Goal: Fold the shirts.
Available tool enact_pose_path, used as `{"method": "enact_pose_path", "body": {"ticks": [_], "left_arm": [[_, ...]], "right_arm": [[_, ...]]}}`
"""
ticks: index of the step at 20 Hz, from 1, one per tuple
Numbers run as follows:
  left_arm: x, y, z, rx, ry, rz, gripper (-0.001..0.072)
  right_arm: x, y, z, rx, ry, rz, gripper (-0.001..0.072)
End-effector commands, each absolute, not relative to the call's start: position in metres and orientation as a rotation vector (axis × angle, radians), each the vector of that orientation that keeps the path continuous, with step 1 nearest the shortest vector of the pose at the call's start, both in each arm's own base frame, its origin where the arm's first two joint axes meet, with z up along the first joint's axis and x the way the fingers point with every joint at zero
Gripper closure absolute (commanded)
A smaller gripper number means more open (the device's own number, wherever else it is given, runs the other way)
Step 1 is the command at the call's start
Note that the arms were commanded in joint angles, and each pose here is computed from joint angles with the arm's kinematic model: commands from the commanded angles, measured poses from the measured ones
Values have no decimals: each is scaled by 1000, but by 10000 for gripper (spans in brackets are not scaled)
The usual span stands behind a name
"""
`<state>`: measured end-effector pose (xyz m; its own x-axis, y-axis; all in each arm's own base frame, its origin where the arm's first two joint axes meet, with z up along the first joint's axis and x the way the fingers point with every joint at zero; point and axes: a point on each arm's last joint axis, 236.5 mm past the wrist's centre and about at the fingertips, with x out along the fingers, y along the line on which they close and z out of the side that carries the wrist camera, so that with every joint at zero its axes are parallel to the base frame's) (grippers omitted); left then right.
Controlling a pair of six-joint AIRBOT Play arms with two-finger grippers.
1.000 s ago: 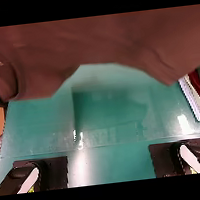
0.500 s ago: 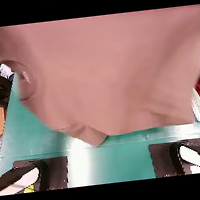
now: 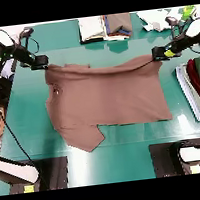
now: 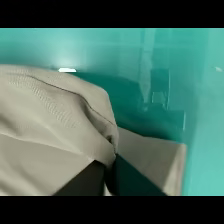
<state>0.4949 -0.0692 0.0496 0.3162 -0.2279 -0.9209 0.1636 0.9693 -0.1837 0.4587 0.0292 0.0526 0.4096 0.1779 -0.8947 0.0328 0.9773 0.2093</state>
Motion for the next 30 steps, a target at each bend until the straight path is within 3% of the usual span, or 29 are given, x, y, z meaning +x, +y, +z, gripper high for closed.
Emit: {"method": "enact_pose_path", "body": {"ticks": [1, 2, 6, 11, 12, 13, 14, 19, 27, 29, 30], "left_arm": [[485, -52, 39, -47, 1280, -185, 212], [479, -45, 50, -46, 1277, -159, 209], [437, -35, 87, -37, 1225, -118, 210], [318, -33, 23, -107, 1385, -71, 210], [294, -34, 6, -126, 1419, -58, 210], [274, -35, -10, -141, 1451, -53, 209], [257, -38, -22, -157, 1477, -58, 210], [230, -43, -45, -188, 1524, -66, 209], [235, -43, -45, -188, 1504, -67, 209], [235, -43, -45, -188, 1503, -67, 209], [234, -44, -45, -191, 1510, -69, 209]], "right_arm": [[476, 33, 52, 207, 1110, 96, 335], [476, 28, 67, 211, 1103, 94, 295], [437, 5, 102, 182, 1123, 81, 295], [320, -28, 51, 297, 1342, -27, 295], [297, -31, 35, 326, 1391, -46, 239], [272, -32, 19, 353, 1442, -60, 112], [251, -31, 3, 379, 1487, -74, 111], [186, -16, -60, 457, 1627, -104, 117], [180, -9, -88, 499, 1654, -110, 144], [179, 0, -95, 491, 1693, -79, 243], [178, 3, -98, 459, 1712, -64, 328]]}}
